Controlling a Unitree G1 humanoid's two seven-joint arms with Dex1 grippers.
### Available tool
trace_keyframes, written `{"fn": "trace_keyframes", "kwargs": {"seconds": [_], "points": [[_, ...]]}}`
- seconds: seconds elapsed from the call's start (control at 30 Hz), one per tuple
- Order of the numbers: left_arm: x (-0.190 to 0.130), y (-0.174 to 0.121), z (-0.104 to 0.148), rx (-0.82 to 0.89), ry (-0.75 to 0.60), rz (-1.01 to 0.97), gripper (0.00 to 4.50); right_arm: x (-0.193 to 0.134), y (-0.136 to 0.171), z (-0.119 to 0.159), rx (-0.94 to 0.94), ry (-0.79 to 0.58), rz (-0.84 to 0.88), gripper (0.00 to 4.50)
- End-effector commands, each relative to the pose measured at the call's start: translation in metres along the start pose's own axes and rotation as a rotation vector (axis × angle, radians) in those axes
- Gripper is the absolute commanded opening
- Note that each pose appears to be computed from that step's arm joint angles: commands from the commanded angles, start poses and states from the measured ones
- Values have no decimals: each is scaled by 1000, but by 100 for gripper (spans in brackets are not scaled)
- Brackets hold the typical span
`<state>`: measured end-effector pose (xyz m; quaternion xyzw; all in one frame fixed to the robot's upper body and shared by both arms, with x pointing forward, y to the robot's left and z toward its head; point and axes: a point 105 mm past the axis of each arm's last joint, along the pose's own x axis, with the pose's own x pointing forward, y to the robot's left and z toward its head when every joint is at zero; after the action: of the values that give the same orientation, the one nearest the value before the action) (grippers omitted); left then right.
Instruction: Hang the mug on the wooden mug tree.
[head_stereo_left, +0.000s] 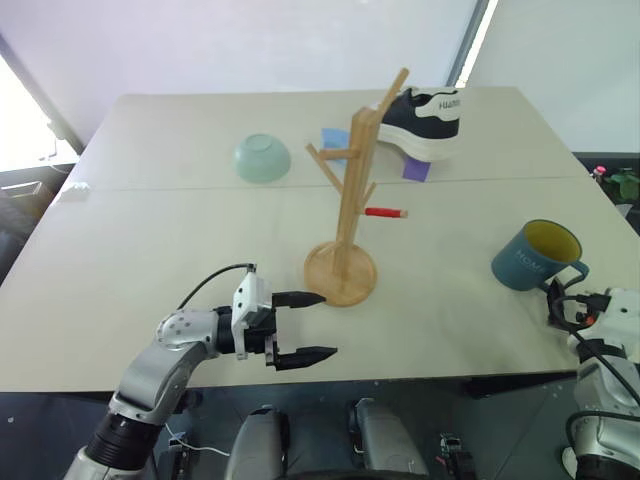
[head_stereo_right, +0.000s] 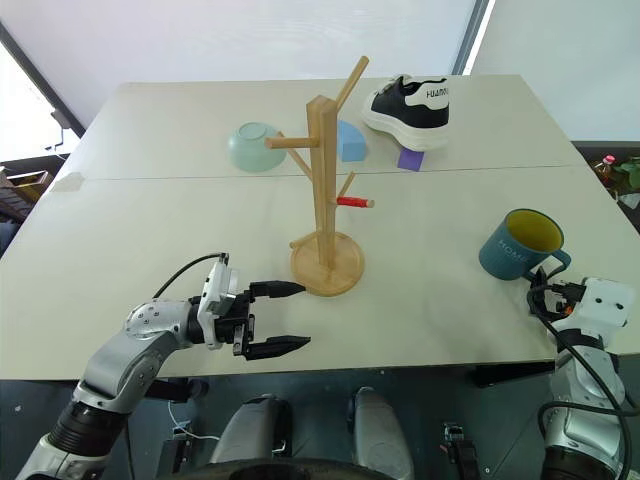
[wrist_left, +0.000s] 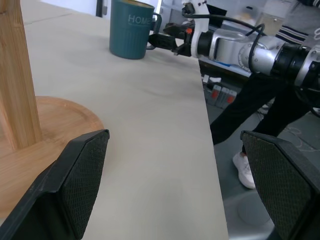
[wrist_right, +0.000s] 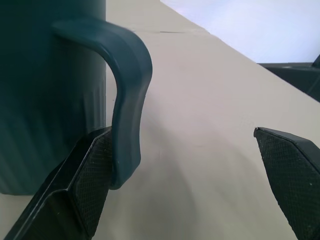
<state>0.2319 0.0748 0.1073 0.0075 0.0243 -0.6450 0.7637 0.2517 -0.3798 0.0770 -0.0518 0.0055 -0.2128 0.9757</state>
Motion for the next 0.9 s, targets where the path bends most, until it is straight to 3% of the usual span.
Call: {"fn": "trace_keyframes", "kwargs": {"seconds": [0.03, 0.13, 0.37, 0.5, 0.77, 0.9], "points": [[1, -3, 11, 43, -18, -11, 450, 6, -2, 10, 13, -34, 3, 444], [2, -2, 12, 47, -15, -9, 450, 8, 2, 9, 36, -33, 22, 356], [1, -2, 13, 52, -5, -4, 450, 7, 18, 6, 86, -30, 100, 6], [-1, -1, 12, 51, 4, 4, 450, 2, 33, 20, 46, -72, 174, 6], [-22, 19, 9, 59, 39, 94, 450, -48, 130, 84, -480, -291, 763, 6], [-31, 27, 12, 69, 43, 116, 450, -77, 170, 112, -609, -396, 999, 6]]}}
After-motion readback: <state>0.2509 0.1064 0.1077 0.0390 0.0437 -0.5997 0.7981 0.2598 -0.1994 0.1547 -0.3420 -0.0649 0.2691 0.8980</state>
